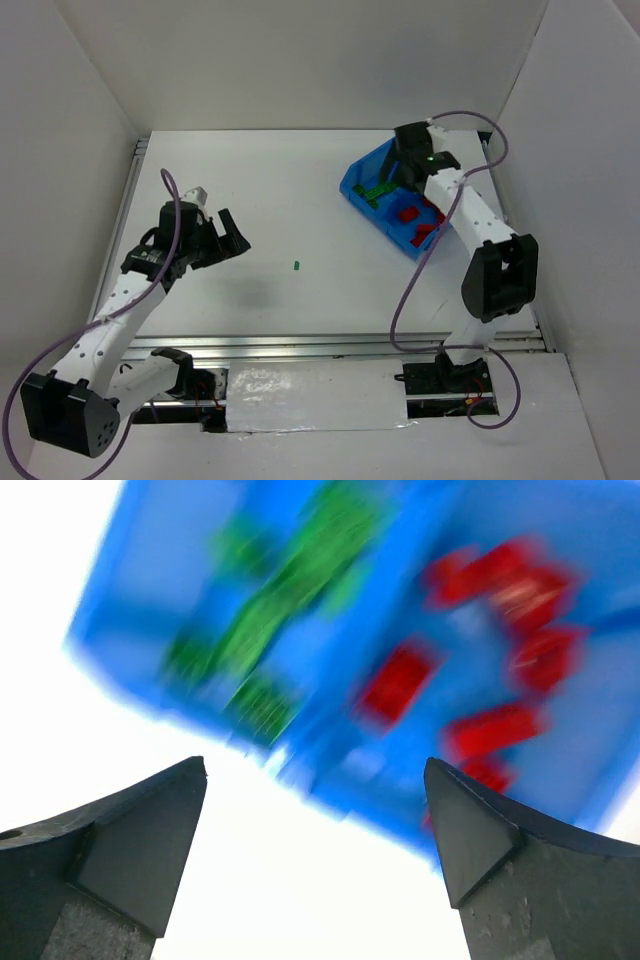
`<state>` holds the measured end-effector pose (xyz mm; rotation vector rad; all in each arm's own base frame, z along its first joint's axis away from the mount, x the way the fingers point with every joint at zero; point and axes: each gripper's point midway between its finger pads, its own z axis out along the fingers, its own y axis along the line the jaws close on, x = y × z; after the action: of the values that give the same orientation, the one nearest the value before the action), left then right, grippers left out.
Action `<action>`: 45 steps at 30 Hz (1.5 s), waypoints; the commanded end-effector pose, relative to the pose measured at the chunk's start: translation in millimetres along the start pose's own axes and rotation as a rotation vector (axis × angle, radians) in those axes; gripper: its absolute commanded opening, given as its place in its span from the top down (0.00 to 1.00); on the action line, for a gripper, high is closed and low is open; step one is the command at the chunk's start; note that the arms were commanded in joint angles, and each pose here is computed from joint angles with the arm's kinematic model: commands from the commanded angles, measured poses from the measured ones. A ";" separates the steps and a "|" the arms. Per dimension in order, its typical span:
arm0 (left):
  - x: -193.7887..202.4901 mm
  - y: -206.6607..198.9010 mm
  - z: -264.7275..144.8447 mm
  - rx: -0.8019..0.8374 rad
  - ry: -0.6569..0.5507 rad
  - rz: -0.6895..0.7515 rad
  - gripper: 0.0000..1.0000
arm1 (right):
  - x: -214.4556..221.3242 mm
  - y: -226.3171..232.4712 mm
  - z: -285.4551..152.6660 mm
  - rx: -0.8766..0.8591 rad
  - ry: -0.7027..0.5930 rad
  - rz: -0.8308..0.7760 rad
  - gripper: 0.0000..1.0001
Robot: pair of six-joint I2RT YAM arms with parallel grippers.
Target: Sort the legos into containers by color
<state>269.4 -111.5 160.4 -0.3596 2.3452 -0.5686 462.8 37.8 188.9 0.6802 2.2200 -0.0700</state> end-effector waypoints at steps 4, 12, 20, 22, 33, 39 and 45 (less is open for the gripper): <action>-61.1 18.2 -67.8 -0.236 -0.203 0.130 0.01 | 108.8 110.5 -118.6 -0.377 0.018 -0.248 0.06; -55.6 55.2 -67.7 -0.366 -0.262 0.187 0.00 | 244.8 172.8 -141.8 -0.451 0.144 -0.441 0.29; -56.8 46.7 -69.2 -0.314 -0.270 0.202 0.01 | 305.0 180.6 -98.9 -0.362 0.269 -0.498 0.35; -56.7 44.9 -68.2 -0.303 -0.268 0.207 0.01 | 317.6 182.8 -92.1 -0.364 0.298 -0.518 0.37; -54.3 41.3 -65.5 -0.277 -0.254 0.218 0.00 | 340.6 180.5 -69.3 -0.305 0.342 -0.541 0.54; -53.3 39.3 -64.9 -0.264 -0.250 0.223 0.00 | 350.8 157.0 -65.8 -0.258 0.372 -0.534 0.64; -52.9 39.0 -64.4 -0.262 -0.249 0.225 0.01 | 359.2 158.4 -76.8 -0.320 0.427 -0.509 0.88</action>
<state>256.0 -36.2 206.3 -0.2772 2.2177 -0.0858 313.5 351.3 17.8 -0.0719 2.6191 0.1201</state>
